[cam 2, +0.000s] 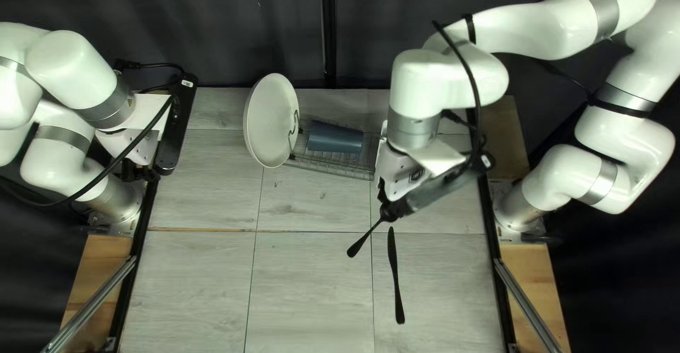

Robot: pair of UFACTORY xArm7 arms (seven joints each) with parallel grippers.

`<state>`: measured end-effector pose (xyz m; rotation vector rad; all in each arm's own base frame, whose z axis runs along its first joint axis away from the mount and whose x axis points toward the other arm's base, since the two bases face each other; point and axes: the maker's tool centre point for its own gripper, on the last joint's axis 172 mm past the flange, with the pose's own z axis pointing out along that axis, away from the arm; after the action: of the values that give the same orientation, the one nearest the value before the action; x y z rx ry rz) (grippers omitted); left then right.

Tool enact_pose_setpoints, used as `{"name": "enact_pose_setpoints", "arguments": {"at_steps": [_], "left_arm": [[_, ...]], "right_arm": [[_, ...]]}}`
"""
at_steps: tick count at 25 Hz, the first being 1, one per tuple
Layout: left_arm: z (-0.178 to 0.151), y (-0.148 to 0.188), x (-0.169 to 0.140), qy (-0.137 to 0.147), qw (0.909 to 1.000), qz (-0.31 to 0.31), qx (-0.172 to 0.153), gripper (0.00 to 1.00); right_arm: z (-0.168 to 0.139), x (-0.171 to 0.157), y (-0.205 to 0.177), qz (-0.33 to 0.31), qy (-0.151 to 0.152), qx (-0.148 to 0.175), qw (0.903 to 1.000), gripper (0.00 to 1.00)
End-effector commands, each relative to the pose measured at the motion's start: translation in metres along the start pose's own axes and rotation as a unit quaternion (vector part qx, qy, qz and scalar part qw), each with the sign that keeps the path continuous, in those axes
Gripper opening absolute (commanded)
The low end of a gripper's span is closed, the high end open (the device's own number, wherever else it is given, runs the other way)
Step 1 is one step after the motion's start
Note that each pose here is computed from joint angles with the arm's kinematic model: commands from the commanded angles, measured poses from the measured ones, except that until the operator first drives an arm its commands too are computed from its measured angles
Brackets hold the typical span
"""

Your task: Pick up and place plate onto table. Place down one fork to the left of the plate. Place spoon and knife to the right of the plate. Place cup above the knife and spoon

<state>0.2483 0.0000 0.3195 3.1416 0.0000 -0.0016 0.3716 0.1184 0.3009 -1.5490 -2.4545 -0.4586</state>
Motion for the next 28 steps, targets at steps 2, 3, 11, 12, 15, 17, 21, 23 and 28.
{"name": "enact_pose_setpoints", "arguments": {"at_steps": [2,3,11,12,15,17,21,23,28], "left_arm": [[0.0,0.0,0.0,0.0,1.0,0.0,0.0,1.0],[0.0,0.0,0.0,0.0,1.0,0.0,0.0,1.0],[0.0,0.0,0.0,0.0,1.0,0.0,0.0,1.0],[0.0,0.0,0.0,0.0,1.0,0.0,0.0,1.0],[0.0,0.0,0.0,0.0,1.0,0.0,0.0,1.0],[0.0,0.0,0.0,0.0,1.0,0.0,0.0,1.0],[0.0,0.0,0.0,0.0,1.0,0.0,0.0,1.0],[0.0,0.0,0.0,0.0,1.0,0.0,0.0,1.0],[0.004,0.003,0.004,0.002,0.9999,-0.009,-0.008,1.0]], "right_arm": [[0.0,0.021,0.019,0.066,-0.037,0.002,0.9972,0.0],[0.0,0.021,0.019,0.066,-0.037,0.002,0.9972,0.0],[-0.005,-0.001,0.026,0.073,-0.053,-0.033,0.9954,0.0],[-0.009,-0.005,0.029,0.08,-0.053,-0.039,0.9946,0.0],[-0.03,-0.018,0.042,0.119,-0.059,-0.06,0.9894,0.0],[-0.039,-0.025,0.044,0.135,-0.063,-0.066,0.9866,0.0],[-0.059,-0.049,0.044,0.157,-0.071,-0.104,0.9796,0.0],[-0.059,-0.049,0.044,0.157,-0.071,-0.104,0.9796,0.0],[-0.059,-0.049,0.044,0.157,-0.071,-0.104,0.9796,0.0]]}}
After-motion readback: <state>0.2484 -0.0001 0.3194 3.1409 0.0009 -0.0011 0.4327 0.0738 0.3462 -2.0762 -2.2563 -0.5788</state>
